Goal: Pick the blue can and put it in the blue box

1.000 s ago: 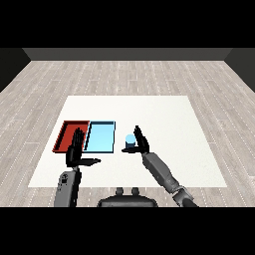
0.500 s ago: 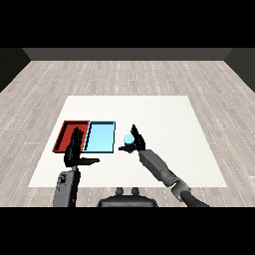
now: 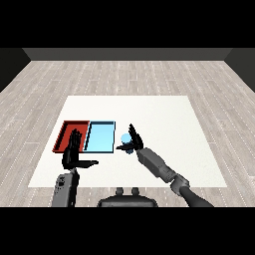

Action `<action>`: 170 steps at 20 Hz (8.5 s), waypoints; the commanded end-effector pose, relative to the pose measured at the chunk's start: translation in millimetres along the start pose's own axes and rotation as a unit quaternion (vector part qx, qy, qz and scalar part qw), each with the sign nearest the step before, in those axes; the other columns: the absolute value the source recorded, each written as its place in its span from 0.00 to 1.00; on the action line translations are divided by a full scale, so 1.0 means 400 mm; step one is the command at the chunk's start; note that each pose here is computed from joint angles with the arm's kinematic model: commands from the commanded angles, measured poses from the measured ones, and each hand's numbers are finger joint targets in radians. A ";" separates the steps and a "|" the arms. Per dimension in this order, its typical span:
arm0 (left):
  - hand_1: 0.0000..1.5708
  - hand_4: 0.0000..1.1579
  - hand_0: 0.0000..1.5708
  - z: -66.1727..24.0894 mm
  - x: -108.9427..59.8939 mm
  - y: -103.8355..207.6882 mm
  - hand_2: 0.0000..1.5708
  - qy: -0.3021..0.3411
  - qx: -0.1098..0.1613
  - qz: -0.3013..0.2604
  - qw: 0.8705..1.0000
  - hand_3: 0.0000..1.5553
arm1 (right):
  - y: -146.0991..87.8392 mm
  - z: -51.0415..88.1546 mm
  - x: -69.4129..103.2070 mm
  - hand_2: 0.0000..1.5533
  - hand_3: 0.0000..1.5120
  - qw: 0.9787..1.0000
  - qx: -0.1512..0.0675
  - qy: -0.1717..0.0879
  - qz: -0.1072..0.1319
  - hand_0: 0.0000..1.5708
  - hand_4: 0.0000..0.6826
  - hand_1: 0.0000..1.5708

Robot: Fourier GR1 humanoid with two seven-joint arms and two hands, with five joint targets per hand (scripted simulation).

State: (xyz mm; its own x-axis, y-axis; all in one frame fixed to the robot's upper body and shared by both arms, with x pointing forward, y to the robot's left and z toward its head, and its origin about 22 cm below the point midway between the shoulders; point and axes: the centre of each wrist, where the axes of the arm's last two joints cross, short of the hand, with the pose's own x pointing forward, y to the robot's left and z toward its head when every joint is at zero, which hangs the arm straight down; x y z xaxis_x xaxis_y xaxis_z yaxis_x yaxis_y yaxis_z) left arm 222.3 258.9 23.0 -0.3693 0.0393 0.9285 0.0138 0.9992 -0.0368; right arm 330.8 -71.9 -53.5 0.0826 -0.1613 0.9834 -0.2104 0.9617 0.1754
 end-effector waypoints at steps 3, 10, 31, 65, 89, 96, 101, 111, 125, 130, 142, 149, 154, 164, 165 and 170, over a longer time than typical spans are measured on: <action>0.00 0.00 0.00 0.012 -0.023 -0.024 0.00 0.001 0.005 0.005 1.000 0.00 | -0.011 0.023 -0.041 0.00 0.00 1.000 -0.009 0.010 0.005 0.00 0.00 0.00; 0.00 0.00 0.00 -0.005 -0.029 0.003 0.00 0.001 0.020 0.009 1.000 0.00 | 0.028 -0.038 0.021 1.00 1.00 0.980 -0.083 0.060 0.169 0.96 0.79 0.96; 0.00 0.00 0.00 -0.042 0.010 -0.114 0.00 0.008 -0.052 0.011 0.999 0.00 | 0.022 0.011 0.124 0.95 0.93 0.977 -0.030 -0.051 0.206 0.97 0.85 0.97; 0.00 0.00 0.00 -0.116 -0.026 -0.350 0.00 0.066 -0.118 0.037 0.990 0.00 | -0.077 0.070 0.407 0.93 0.91 0.964 -0.013 -0.170 0.205 0.93 0.87 0.93; 0.00 0.00 0.00 -0.156 -0.069 -0.394 0.00 0.104 -0.121 0.018 0.987 0.00 | 0.035 0.087 0.385 0.94 0.92 0.961 0.011 -0.155 0.227 0.95 0.84 0.95; 0.00 0.00 0.00 -0.144 -0.109 -0.424 0.00 0.112 -0.116 0.023 0.987 0.00 | 0.057 0.130 0.382 0.94 0.91 0.958 0.024 -0.161 0.234 0.95 0.81 0.95; 0.00 0.00 0.00 -0.175 -0.096 -0.455 0.00 0.110 -0.133 0.026 0.985 0.00 | 0.094 0.111 0.410 0.94 0.91 0.960 0.032 -0.169 0.221 0.95 0.79 0.95; 0.00 0.00 0.00 -0.142 -0.133 -0.472 0.00 0.105 -0.109 0.013 0.988 0.00 | 0.094 0.111 0.364 0.94 0.92 0.959 0.055 -0.168 0.221 0.97 0.84 0.97; 1.00 0.98 1.00 -0.164 -0.138 -0.466 1.00 0.099 -0.058 0.026 0.993 0.95 | 0.115 0.098 0.355 0.91 0.89 0.971 0.036 -0.161 0.175 0.94 0.70 0.94; 1.00 0.97 1.00 -0.157 -0.136 -0.460 1.00 0.087 -0.054 0.018 0.995 0.96 | 0.073 0.113 0.367 0.00 0.00 0.971 0.050 -0.149 0.178 0.00 0.00 0.00; 1.00 0.98 1.00 -0.124 -0.181 -0.407 1.00 0.072 -0.053 0.001 0.996 0.96 | 0.001 0.150 0.376 0.00 0.00 0.969 0.047 -0.156 0.185 0.00 0.00 0.00; 1.00 0.98 1.00 -0.179 -0.177 -0.334 1.00 0.103 -0.020 -0.042 0.994 0.95 | -0.084 0.162 0.389 0.00 0.00 0.978 -0.020 -0.168 0.125 0.00 0.00 0.00; 1.00 0.97 1.00 -0.235 -0.150 -0.257 1.00 0.107 0.011 -0.098 0.989 0.95 | -0.136 0.192 0.337 0.00 0.00 0.981 -0.045 -0.162 0.098 0.00 0.00 0.00; 1.00 0.95 1.00 -0.248 -0.225 -0.095 1.00 0.201 0.057 -0.209 0.955 0.96 | -0.144 0.166 0.277 0.00 0.00 0.986 -0.062 -0.147 0.058 0.00 0.00 0.00; 1.00 0.93 1.00 -0.299 -0.205 -0.079 1.00 0.219 0.061 -0.219 0.949 0.95 | -0.190 0.143 0.322 0.00 0.00 0.987 -0.060 -0.141 0.049 0.00 0.00 0.00; 0.78 0.82 0.78 -0.296 -0.241 0.005 0.70 0.288 0.074 -0.389 0.872 0.54 | -0.227 0.192 0.272 0.00 0.00 0.986 -0.092 -0.125 0.055 0.00 0.00 0.00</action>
State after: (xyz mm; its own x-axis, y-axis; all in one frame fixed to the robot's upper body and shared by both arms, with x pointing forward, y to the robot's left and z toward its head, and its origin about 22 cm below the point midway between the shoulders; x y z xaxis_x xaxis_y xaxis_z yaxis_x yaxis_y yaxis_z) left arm 362.5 241.7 -17.2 0.1856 -0.4847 0.8548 -0.1645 0.8423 0.5133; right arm 286.1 -179.5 50.7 -0.2064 -0.0849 0.9748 -0.0626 0.9953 0.0734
